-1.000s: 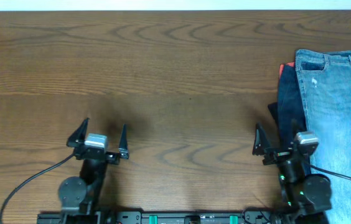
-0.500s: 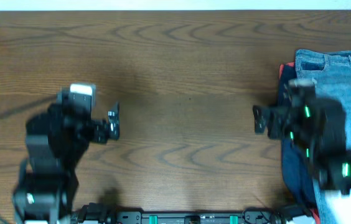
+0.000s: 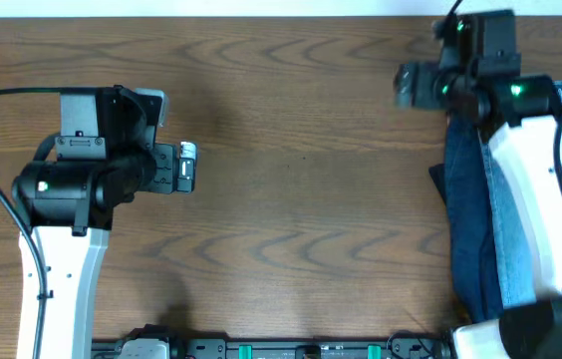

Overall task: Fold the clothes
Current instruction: 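Reach the right gripper to the light-blue jeans on the clothes stack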

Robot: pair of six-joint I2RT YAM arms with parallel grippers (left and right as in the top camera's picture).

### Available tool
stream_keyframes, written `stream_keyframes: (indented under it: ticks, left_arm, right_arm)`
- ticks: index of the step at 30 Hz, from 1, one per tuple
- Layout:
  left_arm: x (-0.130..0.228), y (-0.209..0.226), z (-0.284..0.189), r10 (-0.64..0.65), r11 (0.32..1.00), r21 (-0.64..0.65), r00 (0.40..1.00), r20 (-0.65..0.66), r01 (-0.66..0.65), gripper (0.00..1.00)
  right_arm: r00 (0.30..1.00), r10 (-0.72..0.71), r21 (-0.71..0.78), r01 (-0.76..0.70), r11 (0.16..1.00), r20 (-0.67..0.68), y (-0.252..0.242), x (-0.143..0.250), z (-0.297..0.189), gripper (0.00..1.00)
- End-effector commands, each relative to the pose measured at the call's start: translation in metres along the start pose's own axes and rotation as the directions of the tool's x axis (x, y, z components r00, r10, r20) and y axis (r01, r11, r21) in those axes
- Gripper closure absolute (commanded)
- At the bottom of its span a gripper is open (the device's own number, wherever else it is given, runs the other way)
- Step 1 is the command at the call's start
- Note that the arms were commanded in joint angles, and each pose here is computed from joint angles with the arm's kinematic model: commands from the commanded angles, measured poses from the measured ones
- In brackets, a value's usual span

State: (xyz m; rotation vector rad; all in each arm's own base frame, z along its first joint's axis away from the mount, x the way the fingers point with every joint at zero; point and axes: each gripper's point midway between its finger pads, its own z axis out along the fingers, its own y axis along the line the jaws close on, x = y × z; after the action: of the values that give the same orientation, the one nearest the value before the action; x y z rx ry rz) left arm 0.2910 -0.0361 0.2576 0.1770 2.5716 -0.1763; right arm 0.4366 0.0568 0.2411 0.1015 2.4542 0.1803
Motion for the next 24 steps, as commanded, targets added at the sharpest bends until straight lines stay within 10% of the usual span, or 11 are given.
stream_keyframes:
  ticks: [1,17,24]
  left_arm:
    - [-0.001,-0.001,-0.008,-0.014,1.0,0.003,1.0,0.01,0.014,0.02]
    - [-0.005,-0.001,-0.009,-0.012,1.0,0.003,1.0,0.027,0.012,0.02]
    - [-0.006,-0.001,-0.009,-0.011,1.0,0.002,0.999,0.031,0.011,0.02]
  right_arm:
    - [0.992,0.124,0.197,-0.125,0.973,0.016,-0.071,-0.009,0.028,0.12]
    - [0.933,0.318,0.335,-0.25,0.908,-0.167,-0.188,0.062,0.172,0.3]
    - [0.924,0.304,0.51,-0.151,0.847,-0.231,-0.208,0.092,0.174,0.59]
